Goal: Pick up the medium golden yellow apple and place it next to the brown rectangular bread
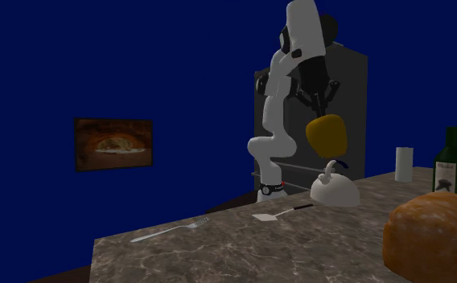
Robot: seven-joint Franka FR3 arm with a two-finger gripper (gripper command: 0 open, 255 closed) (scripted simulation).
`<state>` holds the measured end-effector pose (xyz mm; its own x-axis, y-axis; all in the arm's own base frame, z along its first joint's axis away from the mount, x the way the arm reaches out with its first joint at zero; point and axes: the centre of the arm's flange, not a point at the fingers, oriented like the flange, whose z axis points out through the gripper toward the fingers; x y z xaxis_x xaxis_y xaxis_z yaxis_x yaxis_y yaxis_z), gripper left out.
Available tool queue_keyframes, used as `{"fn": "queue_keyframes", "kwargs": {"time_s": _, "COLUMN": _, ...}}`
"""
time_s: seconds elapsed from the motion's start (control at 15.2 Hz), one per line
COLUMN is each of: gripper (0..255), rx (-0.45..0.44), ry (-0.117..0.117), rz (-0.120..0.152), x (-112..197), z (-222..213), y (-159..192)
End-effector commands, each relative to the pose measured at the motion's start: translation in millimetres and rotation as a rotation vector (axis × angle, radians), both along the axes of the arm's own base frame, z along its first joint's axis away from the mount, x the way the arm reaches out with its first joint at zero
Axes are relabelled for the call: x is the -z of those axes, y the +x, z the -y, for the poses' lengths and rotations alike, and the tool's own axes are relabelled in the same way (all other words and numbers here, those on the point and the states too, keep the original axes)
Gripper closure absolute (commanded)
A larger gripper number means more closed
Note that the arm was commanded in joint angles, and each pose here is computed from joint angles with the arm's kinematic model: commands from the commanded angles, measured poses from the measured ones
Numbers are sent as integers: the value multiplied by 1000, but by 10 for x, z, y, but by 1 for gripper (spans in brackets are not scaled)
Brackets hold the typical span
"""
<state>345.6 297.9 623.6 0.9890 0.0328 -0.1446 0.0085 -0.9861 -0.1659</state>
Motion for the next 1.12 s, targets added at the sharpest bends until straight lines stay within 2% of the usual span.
{"fn": "queue_keyframes", "kwargs": {"time_s": 0.0, "gripper": 255, "rx": 1, "ry": 1, "rz": 0, "x": -13, "z": -266, "y": -67}}
{"fn": "queue_keyframes", "kwargs": {"time_s": 1.06, "gripper": 255, "rx": 1, "ry": 1, "rz": 0, "x": 832, "z": -266, "y": -67}}
